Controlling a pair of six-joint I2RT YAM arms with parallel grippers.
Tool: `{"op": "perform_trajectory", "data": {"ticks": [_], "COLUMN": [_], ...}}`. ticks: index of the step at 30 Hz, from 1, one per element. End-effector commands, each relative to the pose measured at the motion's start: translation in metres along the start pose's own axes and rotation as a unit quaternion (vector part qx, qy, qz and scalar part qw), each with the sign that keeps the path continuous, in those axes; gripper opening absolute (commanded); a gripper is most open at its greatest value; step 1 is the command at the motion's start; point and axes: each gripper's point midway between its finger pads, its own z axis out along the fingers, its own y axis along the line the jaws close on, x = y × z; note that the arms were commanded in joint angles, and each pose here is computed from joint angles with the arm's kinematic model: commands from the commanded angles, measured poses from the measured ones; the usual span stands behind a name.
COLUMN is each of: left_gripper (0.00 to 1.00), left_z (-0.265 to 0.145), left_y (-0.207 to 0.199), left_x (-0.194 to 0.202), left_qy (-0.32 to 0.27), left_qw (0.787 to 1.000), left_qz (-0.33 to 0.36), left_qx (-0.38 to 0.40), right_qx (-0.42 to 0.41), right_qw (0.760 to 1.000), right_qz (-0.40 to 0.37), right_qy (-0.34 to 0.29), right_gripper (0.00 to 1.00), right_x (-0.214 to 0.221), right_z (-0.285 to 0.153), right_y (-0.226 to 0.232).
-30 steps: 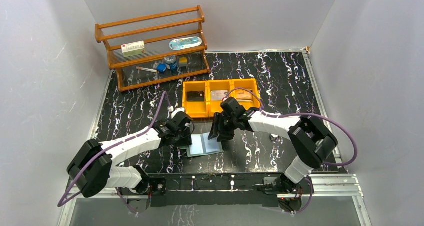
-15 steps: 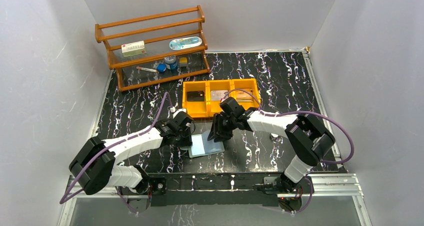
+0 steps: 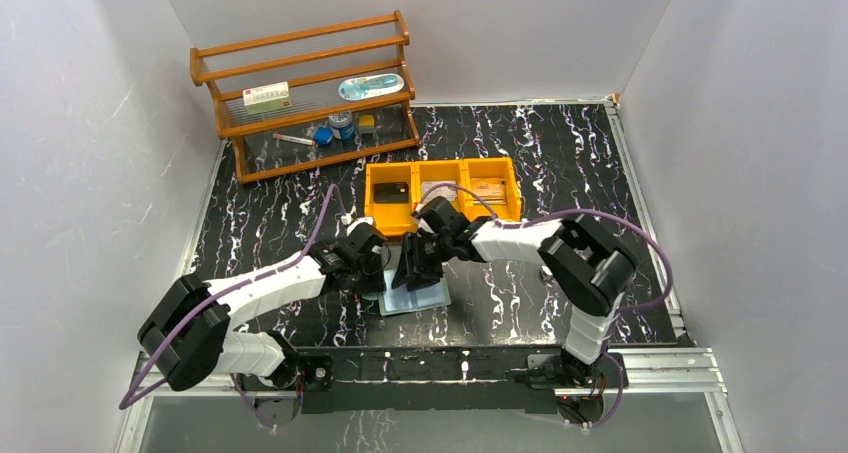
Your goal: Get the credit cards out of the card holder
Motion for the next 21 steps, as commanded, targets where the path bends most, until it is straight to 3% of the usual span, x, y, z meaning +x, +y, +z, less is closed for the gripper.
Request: {"op": "perform_trajectory", "data": {"ticks": [1, 10, 12, 17, 21], "left_gripper": [0.26, 0.27, 0.27, 0.36, 0.43], "left_z": [-0.006, -0.011, -0.014, -0.024, -0.022], "left_y": [0.007, 0.016, 0.018, 0.008, -0.007], "left_x": [-0.002, -0.004, -0.007, -0.020, -0.024], "left_qy": [-0.010, -0.024, -0.031, -0.059, -0.059], "left_qw": [1.000, 0.999, 0.998, 0.998, 0.998], "left_qz": [-0.007, -0.023, -0.030, -0.036, -0.020], "left_qx": [-0.011, -0.028, -0.037, -0.011, 0.022], "right_qx": [-0.039, -0.051, -0.026, 0.005, -0.021], "right_qw": [0.999, 0.998, 1.000, 1.000, 0.998], "right_qz": [-0.025, -0.036, -0.017, 0.001, -0.021], "right_qy": [0.014, 0.007, 0.002, -0.027, -0.047], "right_gripper": [0.53, 0.62, 0.58, 0.37, 0.36], "right_x": [-0.003, 0.000, 0.001, -0.002, -0.007], "right_z": [0.016, 0.011, 0.014, 0.010, -0.003], "right_y": [0.028, 0.035, 0.023, 0.009, 0.028]}}
